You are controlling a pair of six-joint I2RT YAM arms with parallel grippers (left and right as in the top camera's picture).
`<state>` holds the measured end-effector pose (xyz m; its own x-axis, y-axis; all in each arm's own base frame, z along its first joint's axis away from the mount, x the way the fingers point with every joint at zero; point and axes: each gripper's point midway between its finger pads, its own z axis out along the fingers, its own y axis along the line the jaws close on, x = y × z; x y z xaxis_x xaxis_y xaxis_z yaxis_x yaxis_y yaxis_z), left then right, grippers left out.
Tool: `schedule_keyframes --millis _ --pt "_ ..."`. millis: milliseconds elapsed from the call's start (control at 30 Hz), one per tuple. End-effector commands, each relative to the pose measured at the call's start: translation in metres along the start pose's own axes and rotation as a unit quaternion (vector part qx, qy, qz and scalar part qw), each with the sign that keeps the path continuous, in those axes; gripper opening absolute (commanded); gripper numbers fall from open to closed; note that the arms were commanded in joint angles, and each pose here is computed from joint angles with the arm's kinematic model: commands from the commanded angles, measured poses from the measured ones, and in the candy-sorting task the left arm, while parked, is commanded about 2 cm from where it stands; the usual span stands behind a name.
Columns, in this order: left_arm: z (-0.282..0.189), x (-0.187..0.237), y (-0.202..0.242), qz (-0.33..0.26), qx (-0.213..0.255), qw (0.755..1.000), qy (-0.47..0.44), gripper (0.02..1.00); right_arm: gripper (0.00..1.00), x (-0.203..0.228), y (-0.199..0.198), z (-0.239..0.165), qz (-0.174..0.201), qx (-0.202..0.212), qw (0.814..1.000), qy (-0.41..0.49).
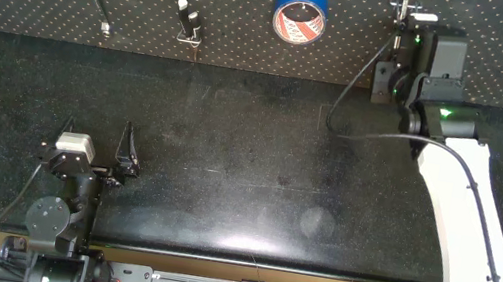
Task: Place Tools Onto Pegboard
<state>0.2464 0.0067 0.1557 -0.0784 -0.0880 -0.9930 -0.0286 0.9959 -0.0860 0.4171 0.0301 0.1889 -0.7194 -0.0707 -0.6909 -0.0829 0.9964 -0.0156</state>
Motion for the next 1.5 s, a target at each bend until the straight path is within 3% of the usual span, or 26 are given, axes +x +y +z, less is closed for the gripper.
schedule_keyframes --millis 33,100,167,200,300,367,433,500,567,600,700,767,800,867,933,1167,1233,1367,1500 --pt "0.000 0.000 0.002 -0.008 -0.006 1.000 -0.001 0.996 0.073 0.006 0.002 0.014 0.004 -0.001 1.000 0.013" --pt "0.000 0.000 0.002 -0.008 -0.007 1.000 -0.001 0.996 0.077 0.006 0.002 0.014 0.004 -0.001 1.000 0.014" --pt "0.000 0.000 0.002 -0.008 -0.006 1.000 -0.001 0.996 0.413 0.010 0.003 0.011 0.004 -0.002 1.000 0.021" --pt "0.000 0.000 0.002 -0.008 -0.007 1.000 -0.001 0.996 0.511 0.010 0.003 0.008 0.004 -0.002 1.000 0.022" --pt "0.000 0.000 0.002 -0.008 -0.007 1.000 -0.001 0.996 0.991 -0.006 0.002 -0.025 0.004 -0.001 1.000 -0.017" --pt "0.000 0.000 0.002 -0.008 -0.006 1.000 -0.001 0.996 0.991 -0.022 0.001 -0.058 0.004 -0.001 0.998 -0.062" --pt "0.000 0.000 0.002 -0.008 -0.007 1.000 -0.001 0.996 0.991 -0.033 0.000 -0.132 -0.030 0.007 0.990 -0.136" --pt "0.000 0.000 0.002 -0.008 -0.007 1.000 -0.001 0.996 0.993 -0.019 -0.002 -0.189 -0.073 0.021 0.982 -0.173" --pt "0.000 0.000 0.002 -0.008 -0.006 1.000 0.000 0.996 0.993 0.002 -0.003 -0.218 -0.119 0.035 0.971 -0.203" --pt "0.000 0.000 0.002 -0.008 -0.006 1.000 -0.001 0.996 0.993 0.022 -0.008 -0.223 -0.116 0.047 0.968 -0.218" --pt "0.000 0.000 0.002 -0.008 -0.007 1.000 -0.001 0.996 0.993 0.073 0.007 -0.185 -0.120 0.004 0.953 -0.278" --pt "0.000 0.000 0.002 -0.008 -0.007 1.000 -0.001 0.996 0.993 0.087 0.025 -0.155 -0.137 -0.041 0.926 -0.350" --pt "0.000 0.000 0.002 -0.008 -0.006 1.000 -0.001 0.996 0.996 0.094 0.026 -0.139 -0.099 -0.056 0.911 -0.396" --pt "0.000 0.000 0.002 -0.008 -0.007 1.000 -0.001 0.996 0.996 0.111 0.026 -0.121 -0.060 -0.068 0.901 -0.424" --pt "0.000 0.000 0.002 -0.008 -0.007 1.000 -0.001 0.996 0.996 0.120 0.013 -0.111 -0.003 -0.055 0.911 -0.409" --pt "0.000 0.000 0.002 -0.008 -0.006 1.000 -0.001 0.996 0.996 0.147 -0.019 -0.097 0.062 0.016 0.930 -0.362" --pt "0.000 0.000 0.002 -0.008 -0.007 1.000 -0.001 0.996 0.996 0.147 -0.022 -0.097 0.065 0.024 0.929 -0.362" --pt "0.000 0.000 0.002 -0.008 -0.006 1.000 0.000 0.996 0.998 0.147 -0.022 -0.097 0.020 0.042 0.932 -0.360" --pt "0.000 0.000 0.002 -0.008 -0.006 1.000 -0.001 0.996 0.998 0.147 -0.020 -0.098 0.017 0.037 0.932 -0.361"
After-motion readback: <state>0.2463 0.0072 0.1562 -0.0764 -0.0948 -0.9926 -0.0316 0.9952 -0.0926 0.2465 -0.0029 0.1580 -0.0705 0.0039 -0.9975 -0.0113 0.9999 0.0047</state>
